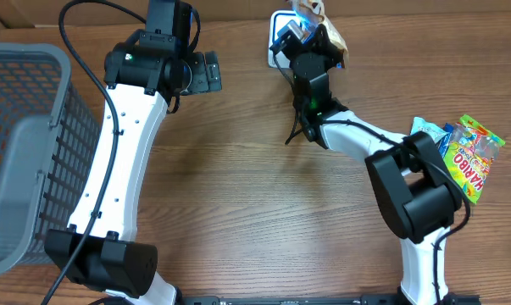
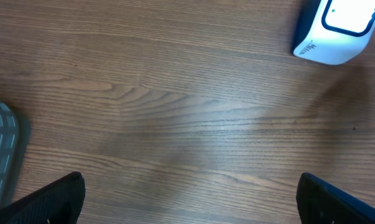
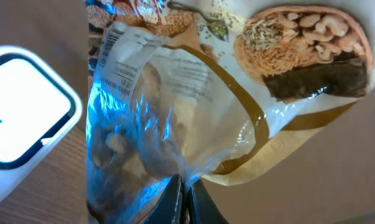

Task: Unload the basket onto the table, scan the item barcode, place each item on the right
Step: 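Lift the cookie bag and hold it against the white scanner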

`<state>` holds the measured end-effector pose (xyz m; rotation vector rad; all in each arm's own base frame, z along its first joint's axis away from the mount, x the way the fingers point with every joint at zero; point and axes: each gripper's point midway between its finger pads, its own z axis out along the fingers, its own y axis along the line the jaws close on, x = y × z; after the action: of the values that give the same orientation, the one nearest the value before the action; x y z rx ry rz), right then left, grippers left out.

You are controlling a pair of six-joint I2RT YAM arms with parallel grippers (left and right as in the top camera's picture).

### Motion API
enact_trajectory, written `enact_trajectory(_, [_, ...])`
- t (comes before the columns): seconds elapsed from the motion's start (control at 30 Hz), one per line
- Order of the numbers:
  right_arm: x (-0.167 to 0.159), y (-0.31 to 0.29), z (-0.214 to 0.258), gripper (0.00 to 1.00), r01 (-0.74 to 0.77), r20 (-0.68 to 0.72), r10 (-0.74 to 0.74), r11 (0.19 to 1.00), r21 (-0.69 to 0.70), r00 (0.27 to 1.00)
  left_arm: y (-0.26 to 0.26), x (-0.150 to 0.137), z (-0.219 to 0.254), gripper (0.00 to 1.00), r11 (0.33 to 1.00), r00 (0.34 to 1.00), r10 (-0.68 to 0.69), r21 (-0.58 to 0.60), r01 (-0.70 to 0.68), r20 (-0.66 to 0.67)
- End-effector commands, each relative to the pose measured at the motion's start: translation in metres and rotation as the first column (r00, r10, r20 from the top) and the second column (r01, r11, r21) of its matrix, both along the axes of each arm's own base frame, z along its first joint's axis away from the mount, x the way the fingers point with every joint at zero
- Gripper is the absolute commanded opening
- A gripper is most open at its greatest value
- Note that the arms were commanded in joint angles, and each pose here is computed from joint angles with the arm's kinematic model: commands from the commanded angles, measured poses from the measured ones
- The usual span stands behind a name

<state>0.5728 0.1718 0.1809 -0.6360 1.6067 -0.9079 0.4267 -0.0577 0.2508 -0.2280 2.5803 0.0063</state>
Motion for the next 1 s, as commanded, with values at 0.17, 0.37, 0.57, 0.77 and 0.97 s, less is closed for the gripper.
enact_trajectory(0.17, [0.013,-0.019,-0.007,0.04,0.033,0.035,-0.028,0.991,-0.129,0.999,0.003,0.0,0.012,1.0,1.0,0.999,-0.012,0.011,0.012,0.03])
enact_trajectory(0.37, [0.016,-0.029,0.004,0.04,0.051,0.076,-0.041,0.99,-0.134,0.996,0.003,0.0,0.012,1.0,1.0,0.999,-0.012,0.011,0.012,0.03])
enact_trajectory(0.57, [0.019,-0.032,-0.003,0.04,0.037,0.05,-0.03,0.988,-0.147,0.998,0.003,0.0,0.012,1.0,1.0,0.999,-0.012,0.011,0.012,0.031])
enact_trajectory(0.77, [0.022,-0.02,-0.003,0.04,-0.032,0.036,0.041,0.978,-0.206,0.999,0.003,0.0,0.012,1.0,1.0,0.999,-0.012,0.011,0.012,0.03])
enact_trajectory(0.97, [0.023,-0.013,-0.003,0.04,-0.074,0.015,0.082,0.952,-0.296,0.997,0.003,0.0,0.012,1.0,1.0,0.999,-0.012,0.011,0.012,0.03])
